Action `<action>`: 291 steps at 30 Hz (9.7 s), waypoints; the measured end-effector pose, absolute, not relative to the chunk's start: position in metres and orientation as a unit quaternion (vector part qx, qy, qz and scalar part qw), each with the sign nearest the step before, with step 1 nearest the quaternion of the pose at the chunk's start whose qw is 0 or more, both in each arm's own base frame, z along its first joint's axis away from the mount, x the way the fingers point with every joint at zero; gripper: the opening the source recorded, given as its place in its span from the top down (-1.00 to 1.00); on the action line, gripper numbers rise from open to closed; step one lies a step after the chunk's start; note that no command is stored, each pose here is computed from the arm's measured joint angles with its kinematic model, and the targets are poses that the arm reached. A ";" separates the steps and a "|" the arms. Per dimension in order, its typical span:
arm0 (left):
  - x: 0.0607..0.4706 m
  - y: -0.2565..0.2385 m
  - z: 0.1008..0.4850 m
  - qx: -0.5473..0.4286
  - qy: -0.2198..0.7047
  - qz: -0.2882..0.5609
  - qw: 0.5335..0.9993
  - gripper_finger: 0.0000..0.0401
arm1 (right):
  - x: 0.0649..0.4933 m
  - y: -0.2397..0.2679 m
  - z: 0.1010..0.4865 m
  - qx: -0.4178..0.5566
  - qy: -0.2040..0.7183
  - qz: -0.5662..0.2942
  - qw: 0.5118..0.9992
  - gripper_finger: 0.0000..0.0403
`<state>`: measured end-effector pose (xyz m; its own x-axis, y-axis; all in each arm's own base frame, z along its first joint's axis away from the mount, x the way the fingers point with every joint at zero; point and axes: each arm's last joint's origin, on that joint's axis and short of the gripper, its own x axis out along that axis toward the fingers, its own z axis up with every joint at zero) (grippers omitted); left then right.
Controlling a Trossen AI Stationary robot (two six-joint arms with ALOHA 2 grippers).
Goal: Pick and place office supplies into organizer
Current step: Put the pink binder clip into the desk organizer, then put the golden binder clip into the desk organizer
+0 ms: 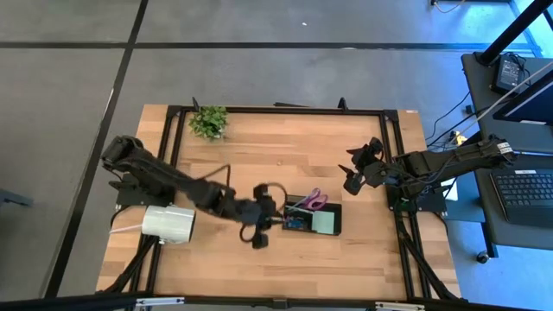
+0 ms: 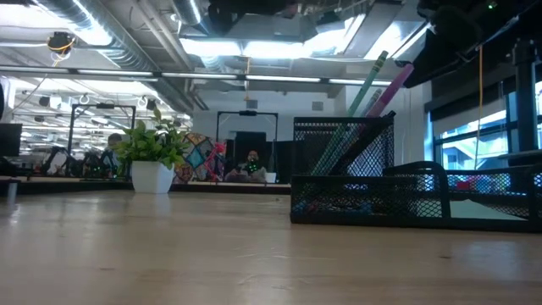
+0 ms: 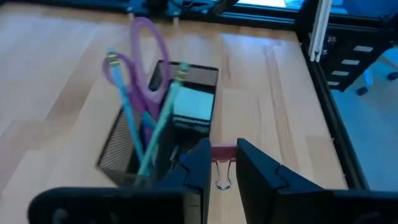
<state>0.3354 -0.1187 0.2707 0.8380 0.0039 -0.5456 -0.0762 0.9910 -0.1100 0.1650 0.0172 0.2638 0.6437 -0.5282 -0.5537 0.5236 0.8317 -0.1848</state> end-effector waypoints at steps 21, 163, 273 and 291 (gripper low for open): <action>0.387 -0.138 0.162 -0.028 0.289 0.087 0.953 0.73 | 0.165 0.017 0.264 0.020 0.297 -0.297 0.907 -0.33; 0.399 0.086 0.121 -0.211 0.486 0.313 0.789 0.10 | 0.165 0.016 0.265 -0.030 0.302 -0.307 0.902 -0.33; 0.411 -0.122 0.185 0.002 0.367 0.059 0.928 0.71 | 0.163 0.016 0.263 -0.009 0.304 -0.311 0.900 -0.33; 0.412 -0.116 0.176 -0.036 0.387 0.081 0.918 0.57 | 0.163 0.016 0.263 -0.018 0.307 -0.308 0.900 -0.33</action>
